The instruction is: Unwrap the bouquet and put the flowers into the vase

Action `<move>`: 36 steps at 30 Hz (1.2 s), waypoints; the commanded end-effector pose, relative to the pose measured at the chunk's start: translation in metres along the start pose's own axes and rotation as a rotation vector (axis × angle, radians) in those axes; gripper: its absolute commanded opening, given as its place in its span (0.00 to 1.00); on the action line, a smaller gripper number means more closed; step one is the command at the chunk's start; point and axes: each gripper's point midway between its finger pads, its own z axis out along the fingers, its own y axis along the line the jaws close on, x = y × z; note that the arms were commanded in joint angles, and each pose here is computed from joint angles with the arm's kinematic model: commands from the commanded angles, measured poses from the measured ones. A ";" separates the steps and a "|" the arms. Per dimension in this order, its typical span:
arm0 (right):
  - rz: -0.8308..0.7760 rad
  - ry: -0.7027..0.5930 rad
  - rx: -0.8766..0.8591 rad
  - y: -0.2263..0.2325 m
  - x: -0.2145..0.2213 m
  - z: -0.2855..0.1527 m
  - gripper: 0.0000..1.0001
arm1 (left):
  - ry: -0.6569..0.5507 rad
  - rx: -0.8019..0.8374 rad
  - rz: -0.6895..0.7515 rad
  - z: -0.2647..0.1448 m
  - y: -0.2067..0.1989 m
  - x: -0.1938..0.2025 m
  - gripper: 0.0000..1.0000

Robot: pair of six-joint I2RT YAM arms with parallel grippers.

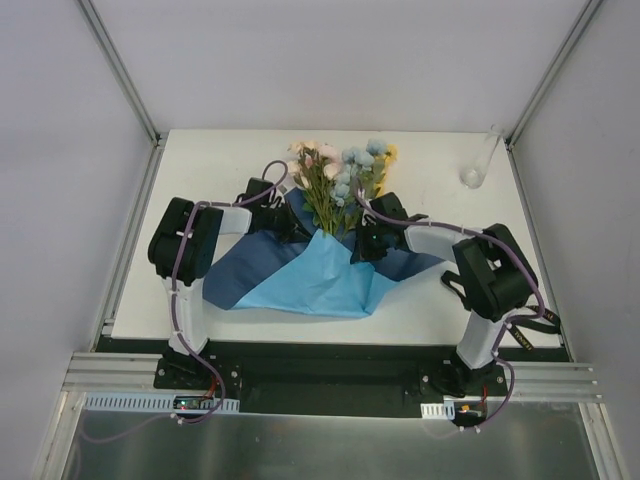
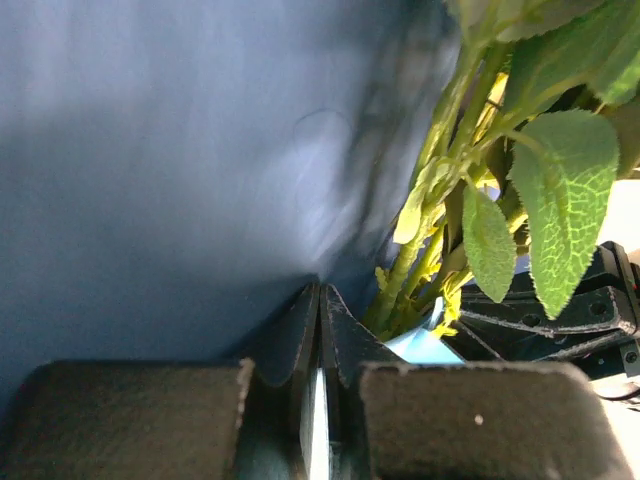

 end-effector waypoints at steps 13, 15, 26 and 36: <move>-0.095 -0.146 -0.010 0.010 -0.081 -0.048 0.01 | -0.148 0.068 0.274 -0.058 -0.089 -0.058 0.37; -0.109 -0.136 -0.048 0.022 -0.070 -0.068 0.02 | -0.139 0.111 0.297 -0.077 -0.103 -0.039 0.40; -0.049 -0.017 -0.255 0.066 0.041 -0.137 0.50 | -0.017 0.192 0.490 -0.109 -0.105 0.082 0.60; 0.007 -0.050 -0.124 0.051 0.116 -0.196 0.74 | -0.045 0.243 0.585 -0.136 -0.121 0.117 0.65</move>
